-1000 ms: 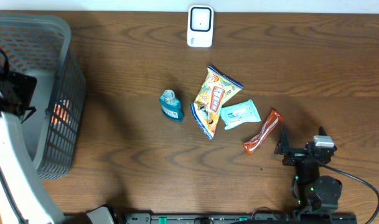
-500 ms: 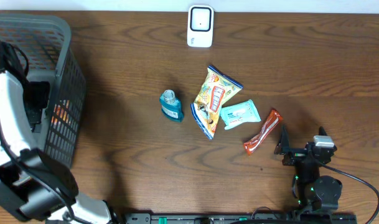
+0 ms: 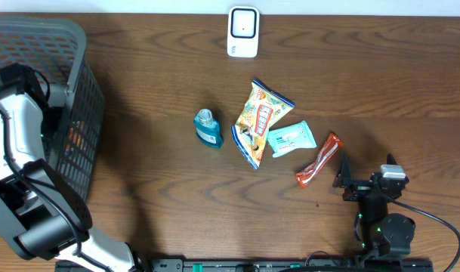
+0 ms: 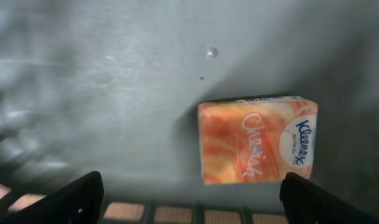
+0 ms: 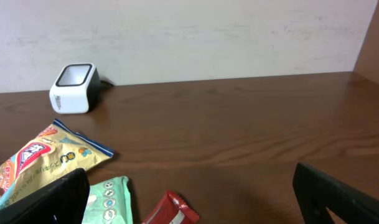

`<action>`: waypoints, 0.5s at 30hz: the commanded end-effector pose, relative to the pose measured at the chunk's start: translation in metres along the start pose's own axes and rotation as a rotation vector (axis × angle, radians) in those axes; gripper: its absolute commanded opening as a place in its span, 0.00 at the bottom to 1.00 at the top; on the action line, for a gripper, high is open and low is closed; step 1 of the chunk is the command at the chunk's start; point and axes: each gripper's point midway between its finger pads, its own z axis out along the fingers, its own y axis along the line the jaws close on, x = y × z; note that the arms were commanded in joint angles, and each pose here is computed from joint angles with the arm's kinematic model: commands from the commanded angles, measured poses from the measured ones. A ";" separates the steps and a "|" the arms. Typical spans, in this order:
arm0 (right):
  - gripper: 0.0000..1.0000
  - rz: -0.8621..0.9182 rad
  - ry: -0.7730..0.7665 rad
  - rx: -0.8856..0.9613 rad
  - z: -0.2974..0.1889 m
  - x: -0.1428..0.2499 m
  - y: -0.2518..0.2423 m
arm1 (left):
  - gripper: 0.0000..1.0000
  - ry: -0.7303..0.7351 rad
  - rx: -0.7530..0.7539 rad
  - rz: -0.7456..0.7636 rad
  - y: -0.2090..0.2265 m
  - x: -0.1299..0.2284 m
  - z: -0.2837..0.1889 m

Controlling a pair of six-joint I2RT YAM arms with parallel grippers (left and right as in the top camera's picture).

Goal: Scan the item barcode
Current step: 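Reach into the basket and grasp the orange Kleenex tissue pack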

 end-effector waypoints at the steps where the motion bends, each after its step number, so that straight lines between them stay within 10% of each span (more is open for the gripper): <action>1: 0.99 -0.012 0.004 0.006 0.000 0.002 -0.001 | 0.91 0.025 0.008 0.030 0.001 0.006 0.014; 15: 0.99 -0.012 0.004 0.006 0.000 0.002 -0.001 | 0.91 0.032 0.096 0.023 -0.012 0.013 0.045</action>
